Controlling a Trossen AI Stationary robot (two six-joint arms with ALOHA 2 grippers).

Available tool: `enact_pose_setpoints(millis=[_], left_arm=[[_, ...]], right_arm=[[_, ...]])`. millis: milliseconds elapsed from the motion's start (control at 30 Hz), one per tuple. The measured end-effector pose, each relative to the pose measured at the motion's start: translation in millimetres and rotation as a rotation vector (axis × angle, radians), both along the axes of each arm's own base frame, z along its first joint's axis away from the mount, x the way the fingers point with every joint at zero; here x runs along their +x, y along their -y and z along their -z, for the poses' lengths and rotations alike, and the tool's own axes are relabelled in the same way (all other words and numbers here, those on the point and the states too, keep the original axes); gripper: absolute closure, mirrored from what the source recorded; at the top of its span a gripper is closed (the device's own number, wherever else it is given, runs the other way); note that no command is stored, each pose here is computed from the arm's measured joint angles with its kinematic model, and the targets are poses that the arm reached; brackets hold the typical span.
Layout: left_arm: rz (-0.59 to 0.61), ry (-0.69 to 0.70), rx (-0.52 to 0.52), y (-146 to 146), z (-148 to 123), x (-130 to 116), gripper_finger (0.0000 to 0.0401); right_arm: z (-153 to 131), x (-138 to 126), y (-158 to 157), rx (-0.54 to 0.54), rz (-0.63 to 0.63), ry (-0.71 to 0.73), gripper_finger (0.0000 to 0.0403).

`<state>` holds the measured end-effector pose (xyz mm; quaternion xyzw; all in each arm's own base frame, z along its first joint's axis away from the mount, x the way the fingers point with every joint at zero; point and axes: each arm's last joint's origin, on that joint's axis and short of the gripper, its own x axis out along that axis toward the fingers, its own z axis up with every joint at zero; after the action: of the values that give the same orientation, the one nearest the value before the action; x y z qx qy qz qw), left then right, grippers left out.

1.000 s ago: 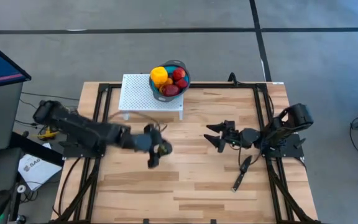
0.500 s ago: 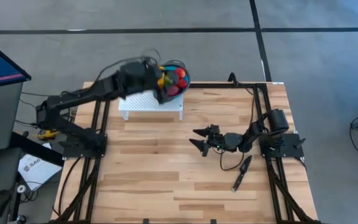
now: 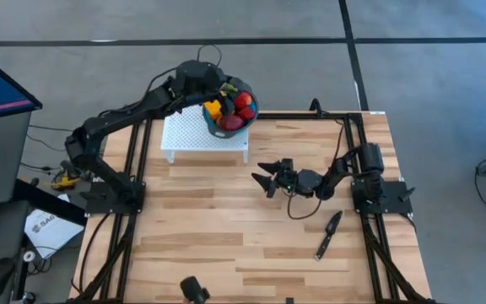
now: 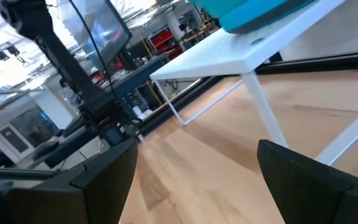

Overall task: Pick & Place Fruit
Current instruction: Put the black mangosteen into the blue strainer bowl

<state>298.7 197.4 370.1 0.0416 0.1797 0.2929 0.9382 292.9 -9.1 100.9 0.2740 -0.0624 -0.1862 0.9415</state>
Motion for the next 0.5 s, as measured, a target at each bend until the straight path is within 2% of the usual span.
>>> enact_pose_setpoints(millis=[200,500], left_arm=[[-0.03,-0.018,-0.01,-7,2,-5,0.0126],[-0.006,-0.073,-0.045,-1,15,0,0.0125]], right_arm=[[1,0,7,0.016,-0.014,-0.006,0.0078],[1,0,4,0.015,-0.044,-0.007,0.0079]])
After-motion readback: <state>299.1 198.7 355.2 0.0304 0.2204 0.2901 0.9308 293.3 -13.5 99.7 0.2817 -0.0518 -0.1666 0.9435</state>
